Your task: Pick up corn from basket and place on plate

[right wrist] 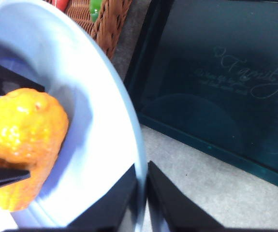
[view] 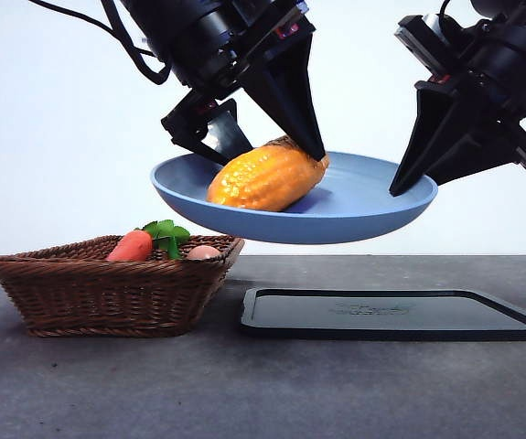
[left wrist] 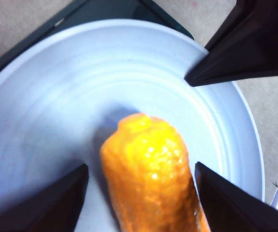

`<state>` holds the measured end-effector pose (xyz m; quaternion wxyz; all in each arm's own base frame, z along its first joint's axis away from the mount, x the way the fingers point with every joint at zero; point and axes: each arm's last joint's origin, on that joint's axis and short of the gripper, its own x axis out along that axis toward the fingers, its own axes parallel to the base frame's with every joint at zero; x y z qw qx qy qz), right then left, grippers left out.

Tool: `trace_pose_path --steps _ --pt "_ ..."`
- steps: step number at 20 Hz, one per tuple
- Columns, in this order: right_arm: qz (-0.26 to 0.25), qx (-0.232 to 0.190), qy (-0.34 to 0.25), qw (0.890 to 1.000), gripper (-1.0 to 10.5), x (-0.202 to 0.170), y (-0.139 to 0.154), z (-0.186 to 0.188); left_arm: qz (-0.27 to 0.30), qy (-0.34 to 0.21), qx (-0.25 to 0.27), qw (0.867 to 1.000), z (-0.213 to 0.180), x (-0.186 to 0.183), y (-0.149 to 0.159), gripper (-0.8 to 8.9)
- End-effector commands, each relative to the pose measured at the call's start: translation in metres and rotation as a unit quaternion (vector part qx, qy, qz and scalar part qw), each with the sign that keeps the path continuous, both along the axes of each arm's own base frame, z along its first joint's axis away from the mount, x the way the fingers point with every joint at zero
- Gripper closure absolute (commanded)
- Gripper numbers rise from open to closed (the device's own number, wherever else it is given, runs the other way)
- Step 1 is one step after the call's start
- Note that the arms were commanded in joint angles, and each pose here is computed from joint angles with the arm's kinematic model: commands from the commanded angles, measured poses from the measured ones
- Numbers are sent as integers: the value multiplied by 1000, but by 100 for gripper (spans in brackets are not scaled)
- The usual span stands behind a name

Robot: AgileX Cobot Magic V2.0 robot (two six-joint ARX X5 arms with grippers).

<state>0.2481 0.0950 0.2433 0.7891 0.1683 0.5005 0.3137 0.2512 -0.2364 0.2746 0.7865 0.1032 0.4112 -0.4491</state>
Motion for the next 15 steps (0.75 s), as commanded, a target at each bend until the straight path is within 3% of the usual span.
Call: trace_pose_path --steps 1,10,15 --pt "1 7 -6 1000 945 4 3 5 -8 -28 -25 999 24 -3 -2 407" --pt "-2 5 -4 1000 945 4 1 4 -8 -55 -46 997 79 -6 2 407" --pt "-30 6 -7 1000 945 10 -13 5 -5 -68 -55 996 104 -7 8 407"
